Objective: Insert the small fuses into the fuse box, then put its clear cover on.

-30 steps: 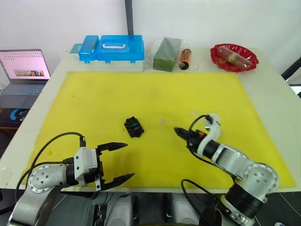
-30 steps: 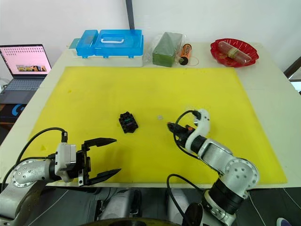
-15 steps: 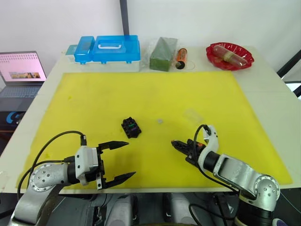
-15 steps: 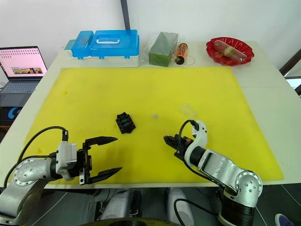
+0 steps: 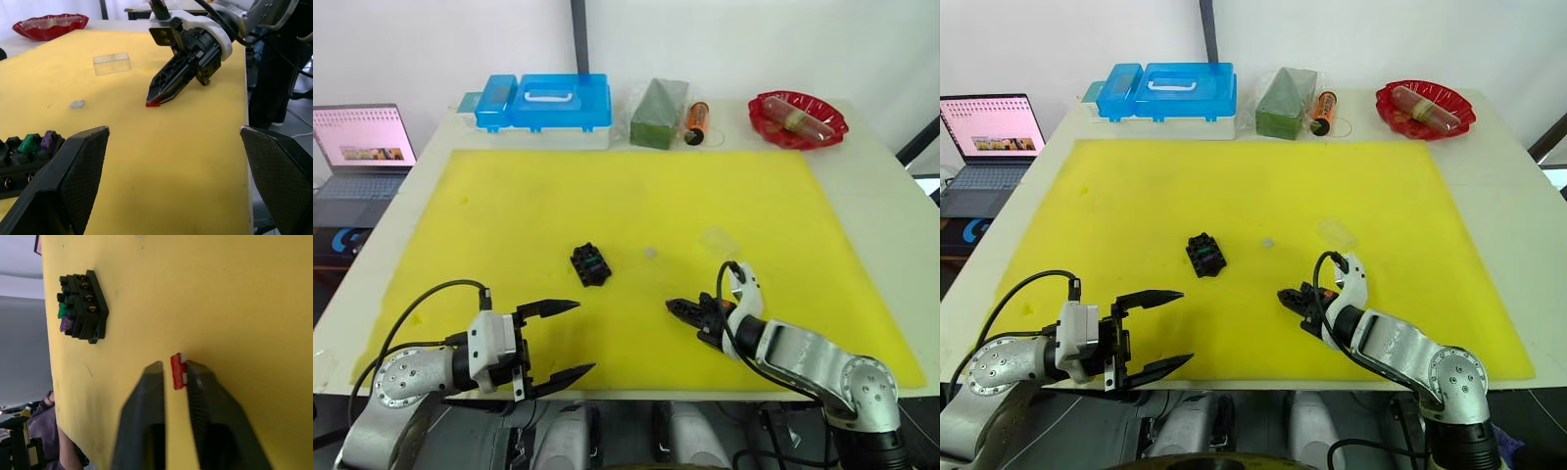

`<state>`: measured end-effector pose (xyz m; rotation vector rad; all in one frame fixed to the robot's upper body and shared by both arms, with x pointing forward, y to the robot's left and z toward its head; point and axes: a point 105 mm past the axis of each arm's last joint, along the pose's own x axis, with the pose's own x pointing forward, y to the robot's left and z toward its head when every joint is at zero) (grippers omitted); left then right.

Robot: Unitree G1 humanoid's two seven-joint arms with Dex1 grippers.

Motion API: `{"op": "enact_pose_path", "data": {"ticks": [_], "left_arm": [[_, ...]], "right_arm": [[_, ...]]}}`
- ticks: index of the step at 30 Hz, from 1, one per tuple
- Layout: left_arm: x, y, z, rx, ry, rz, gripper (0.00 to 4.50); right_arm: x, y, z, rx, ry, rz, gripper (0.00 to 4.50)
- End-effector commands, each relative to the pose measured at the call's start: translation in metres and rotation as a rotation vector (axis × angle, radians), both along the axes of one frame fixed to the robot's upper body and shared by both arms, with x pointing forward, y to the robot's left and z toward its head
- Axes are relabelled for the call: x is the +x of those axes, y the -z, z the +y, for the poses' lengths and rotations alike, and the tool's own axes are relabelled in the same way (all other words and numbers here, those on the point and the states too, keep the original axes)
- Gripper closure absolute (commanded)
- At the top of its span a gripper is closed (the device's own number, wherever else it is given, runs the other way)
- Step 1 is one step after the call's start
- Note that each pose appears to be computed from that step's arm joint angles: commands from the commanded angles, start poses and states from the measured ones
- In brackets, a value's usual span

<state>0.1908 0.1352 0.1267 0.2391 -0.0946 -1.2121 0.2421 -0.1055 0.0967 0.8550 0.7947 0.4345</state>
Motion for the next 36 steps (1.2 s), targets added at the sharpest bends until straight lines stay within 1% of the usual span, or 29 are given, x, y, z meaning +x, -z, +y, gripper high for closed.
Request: {"op": "enact_pose_path", "data": {"ticks": [1,3,4,6,7,8,11,12,13,14,17,20,21,22,24,28,31,32,34,36], "left_arm": [[-0.003,-0.002,-0.003,-0.008,0.015,-0.023,0.0],[-0.003,-0.002,-0.003,-0.01,0.014,-0.023,0.0],[-0.003,-0.001,-0.003,-0.011,0.014,-0.023,0.0],[-0.003,-0.001,-0.004,-0.012,0.013,-0.022,0.0],[-0.002,-0.001,-0.004,-0.013,0.013,-0.022,0.0],[-0.002,0.0,-0.004,-0.013,0.013,-0.023,0.0],[-0.002,0.0,-0.004,-0.015,0.016,-0.025,0.0],[-0.001,0.0,-0.004,-0.015,0.016,-0.027,0.0],[-0.001,0.0,-0.004,-0.015,0.017,-0.027,0.0],[0.0,0.0,-0.005,-0.016,0.017,-0.029,0.0],[-0.001,0.001,-0.008,-0.009,0.028,-0.035,0.0],[-0.002,0.001,-0.01,-0.004,0.034,-0.039,0.0],[-0.001,-0.001,-0.01,-0.005,0.035,-0.041,0.0],[-0.001,-0.002,-0.012,-0.006,0.037,-0.042,0.0],[0.0,-0.004,-0.013,-0.009,0.036,-0.045,0.0],[0.001,-0.007,-0.014,-0.015,0.027,-0.047,0.0],[0.0,-0.008,-0.016,-0.017,0.027,-0.049,0.0],[0.0,-0.009,-0.016,-0.019,0.029,-0.05,0.0],[-0.001,-0.009,-0.017,-0.021,0.031,-0.052,0.0],[-0.001,-0.01,-0.018,-0.022,0.034,-0.055,0.0]], "right_arm": [[-0.007,-0.007,0.003,0.016,-0.041,-0.032,2.31],[-0.014,-0.007,0.001,0.002,-0.099,-0.053,1.7],[-0.018,-0.007,0.0,-0.005,-0.129,-0.061,1.27],[-0.026,-0.008,-0.005,-0.028,-0.216,-0.082,0.64],[-0.03,-0.01,-0.009,-0.04,-0.27,-0.09,0.22],[-0.034,-0.011,-0.014,-0.056,-0.335,-0.094,0.03],[-0.047,-0.03,-0.027,-0.155,-0.611,-0.111,0.03],[-0.05,-0.034,-0.03,-0.197,-0.69,-0.128,0.03],[-0.05,-0.036,-0.032,-0.222,-0.737,-0.137,0.03],[-0.045,-0.04,-0.034,-0.272,-0.795,-0.181,0.03],[-0.015,-0.049,-0.041,-0.383,-0.903,-0.327,0.03],[0.001,-0.052,-0.044,-0.385,-0.992,-0.377,0.03],[0.006,-0.052,-0.044,-0.389,-1.034,-0.394,0.44],[0.011,-0.051,-0.044,-0.398,-1.075,-0.405,0.61],[0.017,-0.047,-0.045,-0.422,-1.14,-0.419,1.23],[0.032,-0.045,-0.043,-0.429,-1.184,-0.424,1.23],[0.043,-0.045,-0.041,-0.441,-1.211,-0.432,1.69],[0.045,-0.044,-0.041,-0.445,-1.221,-0.433,1.94],[0.048,-0.044,-0.04,-0.448,-1.236,-0.429,2.59],[0.049,-0.044,-0.038,-0.446,-1.243,-0.426,2.59]]}}
